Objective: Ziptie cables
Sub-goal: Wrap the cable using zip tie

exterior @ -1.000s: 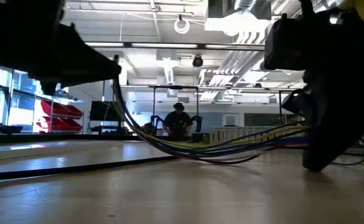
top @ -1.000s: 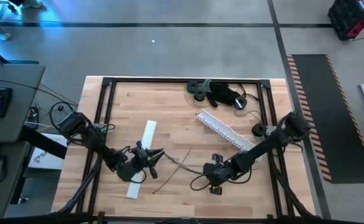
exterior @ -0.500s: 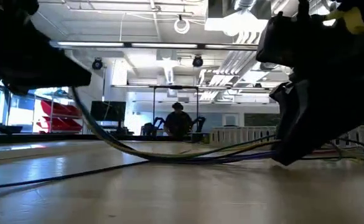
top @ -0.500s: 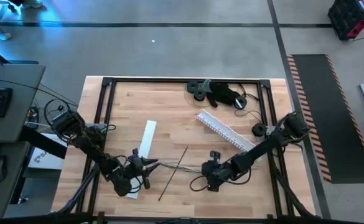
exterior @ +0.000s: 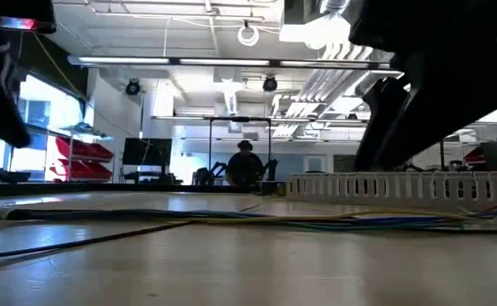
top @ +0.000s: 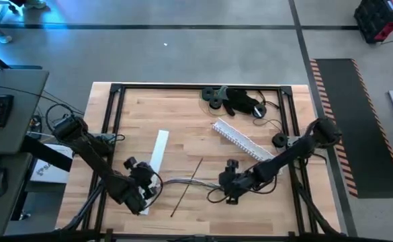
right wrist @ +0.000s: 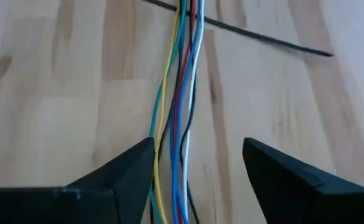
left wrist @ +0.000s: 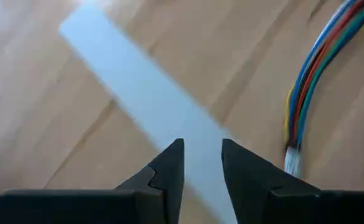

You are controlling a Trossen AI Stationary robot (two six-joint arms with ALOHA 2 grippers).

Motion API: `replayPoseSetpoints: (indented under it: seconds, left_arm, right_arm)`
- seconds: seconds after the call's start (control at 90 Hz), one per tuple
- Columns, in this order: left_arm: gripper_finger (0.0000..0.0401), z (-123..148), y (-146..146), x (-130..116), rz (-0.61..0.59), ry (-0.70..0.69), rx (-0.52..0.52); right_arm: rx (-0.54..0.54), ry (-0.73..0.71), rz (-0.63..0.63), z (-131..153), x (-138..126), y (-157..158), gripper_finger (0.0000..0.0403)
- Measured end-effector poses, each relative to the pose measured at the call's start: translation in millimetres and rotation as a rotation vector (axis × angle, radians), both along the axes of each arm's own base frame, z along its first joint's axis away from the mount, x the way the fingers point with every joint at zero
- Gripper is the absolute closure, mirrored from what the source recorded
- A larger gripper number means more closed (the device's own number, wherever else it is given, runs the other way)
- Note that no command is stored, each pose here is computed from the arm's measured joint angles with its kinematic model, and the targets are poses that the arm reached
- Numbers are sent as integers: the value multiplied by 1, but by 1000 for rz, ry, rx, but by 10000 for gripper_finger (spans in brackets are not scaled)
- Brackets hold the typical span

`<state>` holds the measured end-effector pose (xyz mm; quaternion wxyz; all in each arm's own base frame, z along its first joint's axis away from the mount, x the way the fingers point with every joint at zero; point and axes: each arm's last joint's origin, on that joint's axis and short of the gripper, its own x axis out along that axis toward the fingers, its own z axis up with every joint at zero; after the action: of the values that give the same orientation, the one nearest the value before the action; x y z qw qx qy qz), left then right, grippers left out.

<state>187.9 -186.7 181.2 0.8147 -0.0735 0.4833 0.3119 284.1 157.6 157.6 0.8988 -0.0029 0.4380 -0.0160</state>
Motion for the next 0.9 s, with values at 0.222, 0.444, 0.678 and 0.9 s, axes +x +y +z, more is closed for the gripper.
replayPoseSetpoints:
  seconds: [0.222, 0.444, 0.678, 0.9]
  left_arm:
    - [286, 11, -54, 25, -253, -209, -291]
    - [344, -22, -119, 71, -354, -252, -422]
    - [368, -46, -144, 87, -191, -49, -308]
    - [318, -45, -151, 80, -88, -95, -305]
  right_arm:
    - [-123, -36, 182, 5, 1, 3, 172]
    - [-126, -64, 166, 2, 3, 7, 172]
    - [-126, -91, 149, 3, -8, 24, 172]
    - [-98, -106, 156, 3, -20, 41, 172]
